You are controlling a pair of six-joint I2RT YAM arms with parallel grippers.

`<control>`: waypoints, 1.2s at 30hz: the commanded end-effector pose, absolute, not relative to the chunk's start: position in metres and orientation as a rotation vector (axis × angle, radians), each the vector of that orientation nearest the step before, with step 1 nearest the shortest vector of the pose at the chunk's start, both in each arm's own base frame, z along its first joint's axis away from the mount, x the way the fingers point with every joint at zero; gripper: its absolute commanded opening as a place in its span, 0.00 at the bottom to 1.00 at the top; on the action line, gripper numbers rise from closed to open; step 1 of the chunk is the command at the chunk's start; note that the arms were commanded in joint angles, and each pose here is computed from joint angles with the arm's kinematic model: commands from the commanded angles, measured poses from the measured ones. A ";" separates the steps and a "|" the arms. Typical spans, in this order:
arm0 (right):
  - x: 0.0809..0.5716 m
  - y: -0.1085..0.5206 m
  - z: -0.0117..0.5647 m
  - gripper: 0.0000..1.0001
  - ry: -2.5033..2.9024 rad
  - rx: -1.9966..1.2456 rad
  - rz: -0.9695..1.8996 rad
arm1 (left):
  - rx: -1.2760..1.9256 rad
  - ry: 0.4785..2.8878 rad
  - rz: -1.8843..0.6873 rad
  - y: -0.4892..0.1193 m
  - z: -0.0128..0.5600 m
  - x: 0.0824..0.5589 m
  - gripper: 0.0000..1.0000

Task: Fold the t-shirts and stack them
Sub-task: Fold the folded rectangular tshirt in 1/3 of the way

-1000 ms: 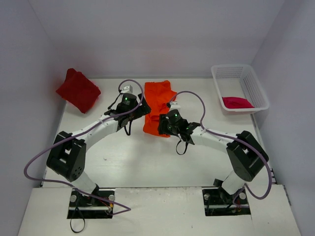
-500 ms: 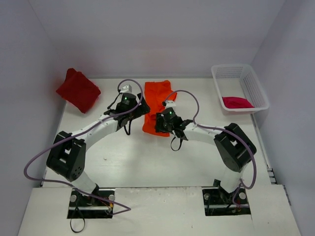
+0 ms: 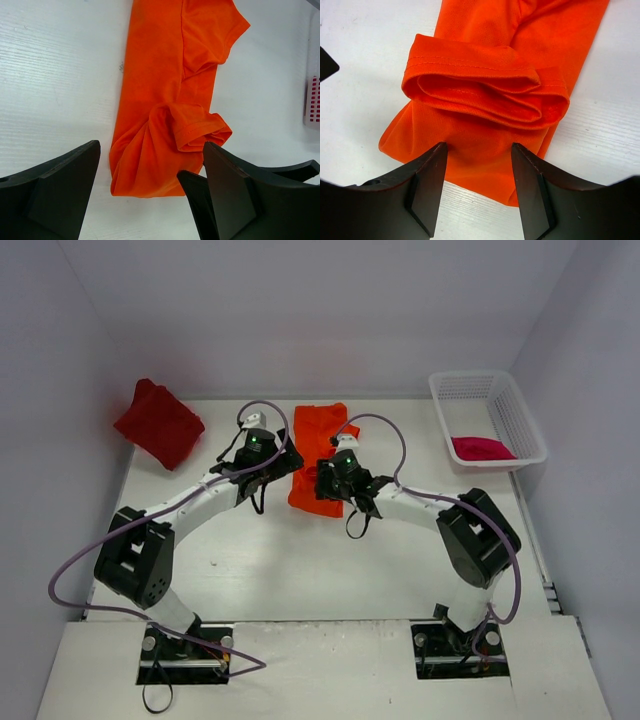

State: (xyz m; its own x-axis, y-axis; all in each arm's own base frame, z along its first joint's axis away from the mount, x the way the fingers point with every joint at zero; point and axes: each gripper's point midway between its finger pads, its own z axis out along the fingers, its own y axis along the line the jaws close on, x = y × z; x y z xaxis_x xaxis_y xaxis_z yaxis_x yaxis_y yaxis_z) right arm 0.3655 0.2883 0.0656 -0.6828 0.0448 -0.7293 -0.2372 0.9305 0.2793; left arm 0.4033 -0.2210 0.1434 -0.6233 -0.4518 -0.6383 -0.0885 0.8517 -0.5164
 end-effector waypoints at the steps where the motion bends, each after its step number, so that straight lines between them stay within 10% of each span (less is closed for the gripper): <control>1: 0.387 0.294 0.100 0.50 2.182 -0.120 0.480 | -0.387 2.111 -0.604 -0.222 0.174 0.414 0.78; 36: 0.435 0.283 0.074 0.50 2.190 -0.110 0.396 | -0.386 2.128 -0.587 -0.218 0.166 0.420 0.78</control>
State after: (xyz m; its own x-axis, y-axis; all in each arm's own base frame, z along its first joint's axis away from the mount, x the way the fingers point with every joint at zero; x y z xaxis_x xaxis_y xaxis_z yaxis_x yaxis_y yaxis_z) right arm 0.4074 0.2763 0.0405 -0.6874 0.0240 -0.7258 -0.2033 0.9531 0.2240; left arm 0.4063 -0.2159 0.1392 -0.6231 -0.4560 -0.6355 -0.1029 0.8532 -0.5113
